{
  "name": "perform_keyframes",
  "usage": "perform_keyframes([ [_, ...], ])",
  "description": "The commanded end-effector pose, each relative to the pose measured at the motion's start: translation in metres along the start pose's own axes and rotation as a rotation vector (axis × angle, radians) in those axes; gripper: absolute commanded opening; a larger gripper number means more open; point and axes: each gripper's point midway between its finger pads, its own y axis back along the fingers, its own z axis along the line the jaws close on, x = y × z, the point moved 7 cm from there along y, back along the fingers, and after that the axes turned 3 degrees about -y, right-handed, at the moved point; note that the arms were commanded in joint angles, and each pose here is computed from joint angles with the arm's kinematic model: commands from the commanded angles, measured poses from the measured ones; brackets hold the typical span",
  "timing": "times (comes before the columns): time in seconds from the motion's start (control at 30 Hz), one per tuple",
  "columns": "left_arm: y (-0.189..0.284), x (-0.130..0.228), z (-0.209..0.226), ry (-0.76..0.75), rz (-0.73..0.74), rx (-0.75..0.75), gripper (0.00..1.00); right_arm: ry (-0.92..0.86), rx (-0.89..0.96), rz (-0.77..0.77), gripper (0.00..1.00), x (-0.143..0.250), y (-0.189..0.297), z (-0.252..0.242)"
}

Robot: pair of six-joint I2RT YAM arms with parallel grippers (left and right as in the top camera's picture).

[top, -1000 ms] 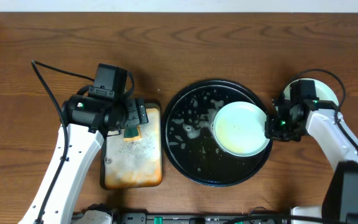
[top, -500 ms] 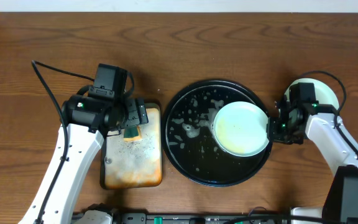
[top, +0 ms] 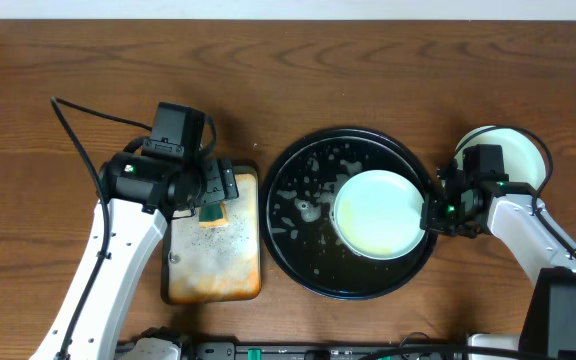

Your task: Clean dirty plates on tray and stack at the side

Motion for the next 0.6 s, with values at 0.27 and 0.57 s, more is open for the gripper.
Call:
perform_keyframes([
  [0.27,-0.001,0.003,-0.005,0.000,0.030,0.046,0.89,-0.045,-0.112,0.024,0.25,0.003,-0.003,0.013],
  [0.57,-0.001,0.004,-0.008,-0.008,0.042,0.076,0.93,0.110,-0.037,-0.119,0.09,-0.020,-0.003,0.009],
])
